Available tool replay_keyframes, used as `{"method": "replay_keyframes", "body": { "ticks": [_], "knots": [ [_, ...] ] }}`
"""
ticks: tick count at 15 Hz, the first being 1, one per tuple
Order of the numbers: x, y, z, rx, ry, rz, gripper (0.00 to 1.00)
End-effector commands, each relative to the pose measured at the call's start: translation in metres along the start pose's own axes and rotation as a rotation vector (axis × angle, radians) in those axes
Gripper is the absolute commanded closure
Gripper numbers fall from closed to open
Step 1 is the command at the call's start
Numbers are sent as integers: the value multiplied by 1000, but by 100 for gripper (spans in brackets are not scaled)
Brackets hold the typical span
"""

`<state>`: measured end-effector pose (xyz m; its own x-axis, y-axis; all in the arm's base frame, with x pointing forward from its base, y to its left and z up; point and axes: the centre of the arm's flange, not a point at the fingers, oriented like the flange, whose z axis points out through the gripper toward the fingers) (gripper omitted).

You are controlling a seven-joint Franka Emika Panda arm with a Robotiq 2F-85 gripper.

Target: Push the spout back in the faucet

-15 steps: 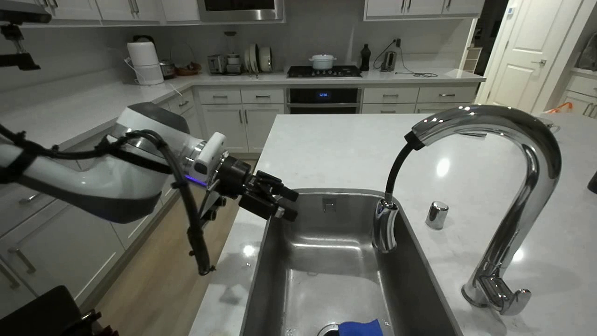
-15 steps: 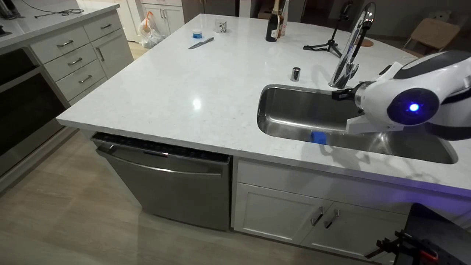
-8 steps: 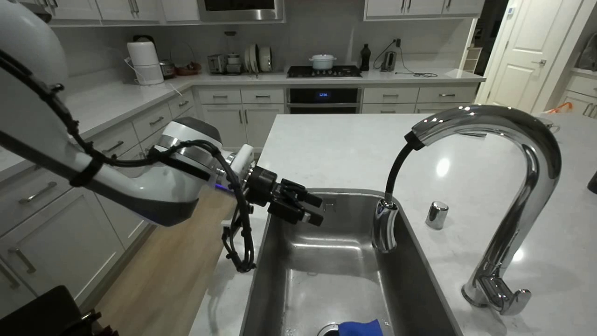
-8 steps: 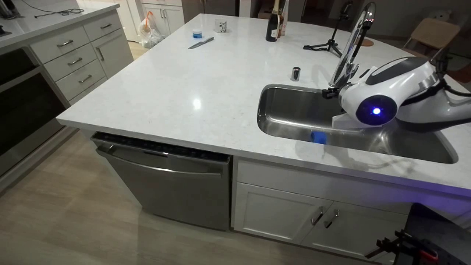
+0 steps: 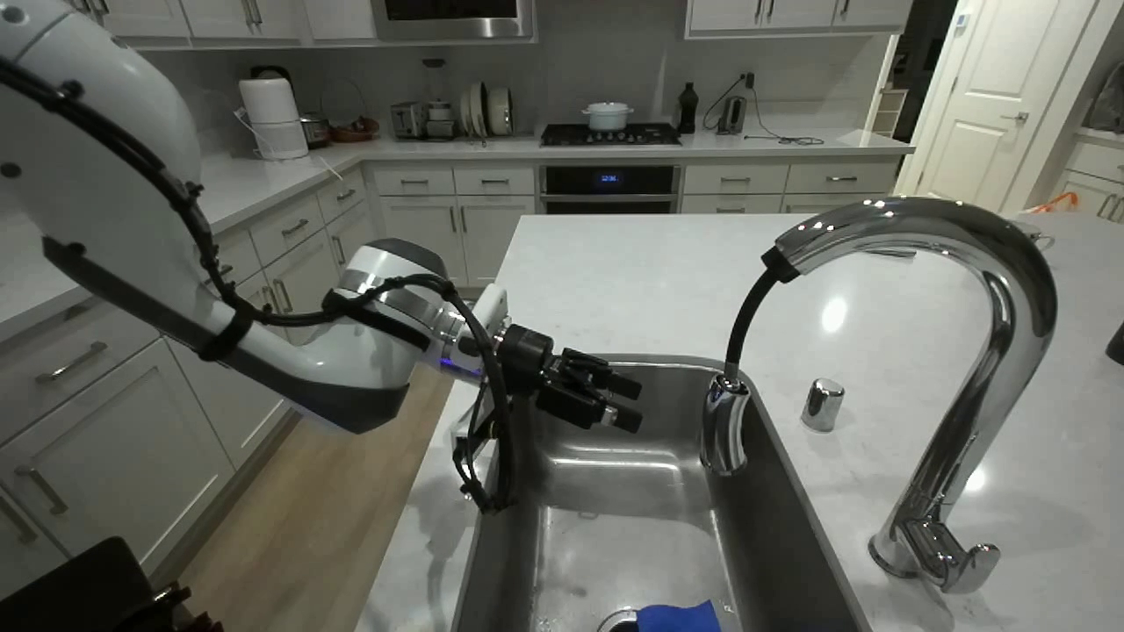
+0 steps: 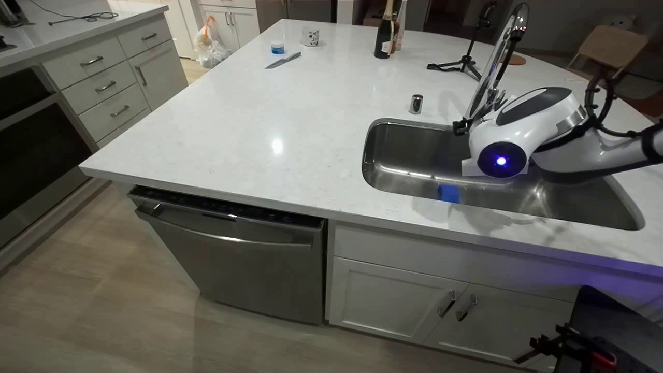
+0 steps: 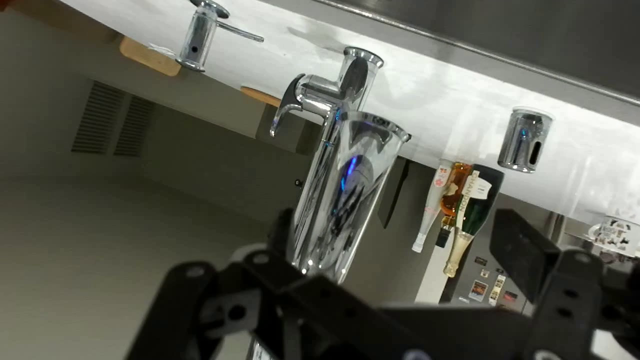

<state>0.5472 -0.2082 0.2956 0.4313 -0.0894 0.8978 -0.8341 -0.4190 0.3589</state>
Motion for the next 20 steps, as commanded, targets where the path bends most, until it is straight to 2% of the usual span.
{"method": "replay_keyframes", "body": {
  "ticks": [1,5,6,7,14,20],
  "knots": [
    [0,-1,14,-41,41,15,0],
    [1,4,23,-72,71,46,0],
    [2,6,17,-63,44,67,0],
    [-1,6,17,-62,35,27,0],
    [-1,5,17,-62,36,40,0],
    [-6,5,22,-117,76,73,0]
  ]
}}
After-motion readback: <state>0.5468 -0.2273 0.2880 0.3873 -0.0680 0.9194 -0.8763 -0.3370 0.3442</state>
